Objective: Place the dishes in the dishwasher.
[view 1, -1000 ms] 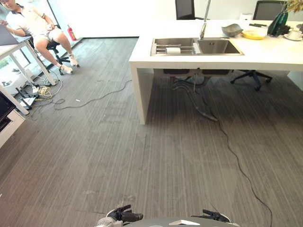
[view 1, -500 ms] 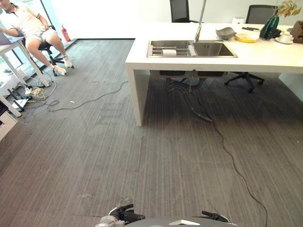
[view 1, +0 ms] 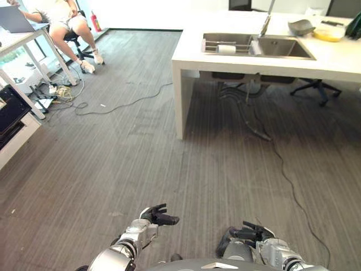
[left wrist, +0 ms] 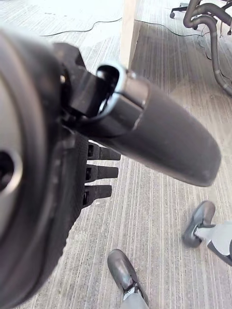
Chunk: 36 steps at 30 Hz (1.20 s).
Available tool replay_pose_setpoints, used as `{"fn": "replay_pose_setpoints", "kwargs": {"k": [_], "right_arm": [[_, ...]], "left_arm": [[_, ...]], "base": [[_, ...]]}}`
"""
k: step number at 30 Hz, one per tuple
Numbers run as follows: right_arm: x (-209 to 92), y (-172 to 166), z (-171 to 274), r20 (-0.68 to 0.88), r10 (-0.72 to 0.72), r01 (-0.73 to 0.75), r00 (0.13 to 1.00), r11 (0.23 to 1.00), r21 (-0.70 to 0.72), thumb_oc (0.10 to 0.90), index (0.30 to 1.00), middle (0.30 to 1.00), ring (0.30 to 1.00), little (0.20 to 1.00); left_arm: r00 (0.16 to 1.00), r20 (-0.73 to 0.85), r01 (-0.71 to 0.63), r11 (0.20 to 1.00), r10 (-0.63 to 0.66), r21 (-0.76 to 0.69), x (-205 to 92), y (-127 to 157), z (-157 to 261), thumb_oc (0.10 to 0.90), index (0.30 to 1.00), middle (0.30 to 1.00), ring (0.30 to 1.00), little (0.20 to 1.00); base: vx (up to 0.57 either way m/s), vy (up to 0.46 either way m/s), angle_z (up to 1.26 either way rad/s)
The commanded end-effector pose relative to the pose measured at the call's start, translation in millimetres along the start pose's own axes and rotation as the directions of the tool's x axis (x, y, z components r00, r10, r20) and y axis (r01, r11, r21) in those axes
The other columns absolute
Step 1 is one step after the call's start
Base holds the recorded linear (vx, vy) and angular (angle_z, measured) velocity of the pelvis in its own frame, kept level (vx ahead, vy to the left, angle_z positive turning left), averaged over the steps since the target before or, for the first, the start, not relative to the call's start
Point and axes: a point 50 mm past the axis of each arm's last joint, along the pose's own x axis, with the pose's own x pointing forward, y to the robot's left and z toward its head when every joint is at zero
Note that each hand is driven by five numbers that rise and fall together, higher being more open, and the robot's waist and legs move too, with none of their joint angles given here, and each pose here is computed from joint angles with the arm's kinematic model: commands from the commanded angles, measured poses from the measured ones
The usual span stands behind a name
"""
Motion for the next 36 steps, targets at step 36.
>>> {"fn": "replay_pose_setpoints", "kwargs": {"k": [36], "right_arm": [[-26.3,-73.1,-51.1,-0.155,-0.182,0.194,0.971,0.978,0.071,0.800,0.900,0.900,0.900,0.900]], "left_arm": [[0.377,0.925,0.066,0.997,-0.059,0.036,-135.0,35.7,218.9,0.800,0.900,0.900,0.900,0.900]], "base": [[0.44,-0.155,-0.07]]}}
